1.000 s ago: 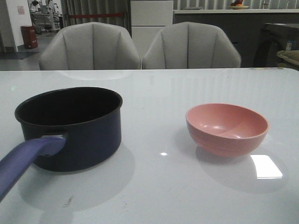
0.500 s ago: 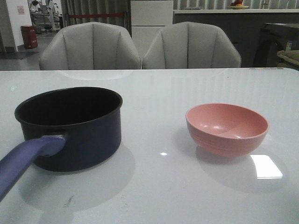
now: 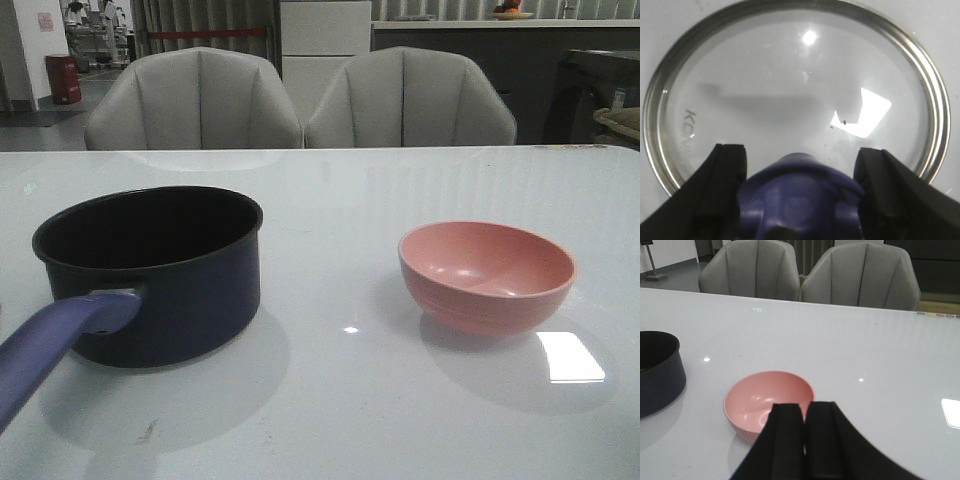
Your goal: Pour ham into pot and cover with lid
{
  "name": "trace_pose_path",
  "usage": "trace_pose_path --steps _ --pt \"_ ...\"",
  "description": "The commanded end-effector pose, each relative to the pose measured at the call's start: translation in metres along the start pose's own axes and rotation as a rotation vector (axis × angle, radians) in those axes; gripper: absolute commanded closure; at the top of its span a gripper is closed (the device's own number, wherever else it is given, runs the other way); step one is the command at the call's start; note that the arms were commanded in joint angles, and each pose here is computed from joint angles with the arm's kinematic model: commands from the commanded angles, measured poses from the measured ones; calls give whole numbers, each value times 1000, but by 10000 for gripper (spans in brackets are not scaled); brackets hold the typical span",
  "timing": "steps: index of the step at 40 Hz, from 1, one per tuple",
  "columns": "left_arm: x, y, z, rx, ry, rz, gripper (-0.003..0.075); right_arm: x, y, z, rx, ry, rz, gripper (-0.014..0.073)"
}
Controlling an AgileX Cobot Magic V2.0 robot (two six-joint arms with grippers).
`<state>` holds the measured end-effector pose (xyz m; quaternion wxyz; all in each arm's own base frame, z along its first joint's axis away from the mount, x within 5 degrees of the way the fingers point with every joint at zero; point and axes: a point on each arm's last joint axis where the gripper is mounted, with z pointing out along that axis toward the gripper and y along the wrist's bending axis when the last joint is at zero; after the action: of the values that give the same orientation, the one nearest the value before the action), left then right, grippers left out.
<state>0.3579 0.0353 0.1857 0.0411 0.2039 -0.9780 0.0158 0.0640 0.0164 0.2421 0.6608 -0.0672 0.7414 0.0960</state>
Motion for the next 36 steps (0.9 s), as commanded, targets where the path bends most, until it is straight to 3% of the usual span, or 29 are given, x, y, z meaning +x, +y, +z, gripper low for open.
trace_pose_path --steps 1,11,17,27,36 --pt "2 -1 -37 26 -72 11 607 -16 -1 -2 13 -99 -11 448" --pt "1 -5 -91 83 -230 23 607 -16 -1 -2 13 -99 -11 448" --pt "7 -17 -128 186 -325 113 607 -16 -1 -2 13 -99 -11 448" --pt "32 -72 -160 244 -375 365 607 -16 -1 -2 13 -99 -11 448" --pt "65 -133 -148 249 -335 580 607 -16 -1 -2 13 -99 -11 448"
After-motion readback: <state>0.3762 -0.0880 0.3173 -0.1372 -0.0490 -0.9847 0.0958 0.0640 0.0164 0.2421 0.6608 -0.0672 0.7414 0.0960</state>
